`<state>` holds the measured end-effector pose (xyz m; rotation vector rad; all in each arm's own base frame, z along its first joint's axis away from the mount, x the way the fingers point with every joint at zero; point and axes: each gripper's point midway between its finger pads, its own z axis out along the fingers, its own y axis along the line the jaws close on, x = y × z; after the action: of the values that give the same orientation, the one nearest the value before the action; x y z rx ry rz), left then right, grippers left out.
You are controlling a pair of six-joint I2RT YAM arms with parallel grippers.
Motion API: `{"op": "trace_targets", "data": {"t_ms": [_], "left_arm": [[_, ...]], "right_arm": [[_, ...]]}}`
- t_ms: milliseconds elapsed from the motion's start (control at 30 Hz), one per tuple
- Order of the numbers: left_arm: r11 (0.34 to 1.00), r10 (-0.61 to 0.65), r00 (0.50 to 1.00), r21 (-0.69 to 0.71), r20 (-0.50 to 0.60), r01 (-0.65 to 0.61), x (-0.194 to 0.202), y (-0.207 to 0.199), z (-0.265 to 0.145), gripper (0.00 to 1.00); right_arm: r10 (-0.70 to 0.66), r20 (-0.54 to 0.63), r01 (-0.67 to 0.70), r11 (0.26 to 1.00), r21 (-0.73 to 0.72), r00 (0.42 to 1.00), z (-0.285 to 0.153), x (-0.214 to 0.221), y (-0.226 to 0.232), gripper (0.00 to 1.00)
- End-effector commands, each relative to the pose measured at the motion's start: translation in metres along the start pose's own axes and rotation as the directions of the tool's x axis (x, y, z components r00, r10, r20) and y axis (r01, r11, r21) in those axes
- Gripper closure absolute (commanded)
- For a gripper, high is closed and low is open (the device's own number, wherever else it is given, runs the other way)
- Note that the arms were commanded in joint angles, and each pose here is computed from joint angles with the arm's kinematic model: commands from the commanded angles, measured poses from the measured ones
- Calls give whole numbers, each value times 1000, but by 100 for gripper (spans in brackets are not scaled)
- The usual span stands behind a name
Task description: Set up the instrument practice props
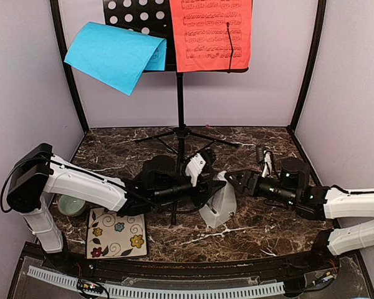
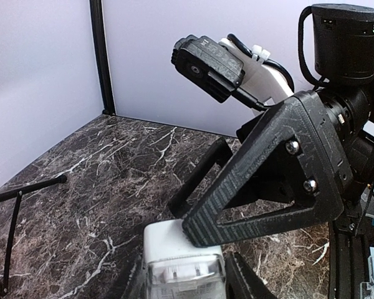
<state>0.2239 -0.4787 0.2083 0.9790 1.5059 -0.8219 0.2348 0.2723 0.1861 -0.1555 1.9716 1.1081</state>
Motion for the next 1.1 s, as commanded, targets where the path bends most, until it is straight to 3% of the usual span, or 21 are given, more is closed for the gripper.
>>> {"op": "trace_targets", "data": {"t_ms": [0,700,933,1067], "left_arm": [[1000,10,1000,20,12,-10,-2,-4,-7,83],[989,88,988,107,126,-102,-24,-21,-36,100],[996,56,983,61,176,-68,-54,-13,-65,100],[999,45,989,-3,143,-45,-55,-1,-86,100]], "right_arm": [[0,-85,9,995,103,996,1,30,-34,19],[31,-156,6,974,228,987,-6,64,-79,19],[11,-153,21,977,211,988,-3,58,-73,19],[1,-149,30,979,203,989,-2,54,-70,19]]}}
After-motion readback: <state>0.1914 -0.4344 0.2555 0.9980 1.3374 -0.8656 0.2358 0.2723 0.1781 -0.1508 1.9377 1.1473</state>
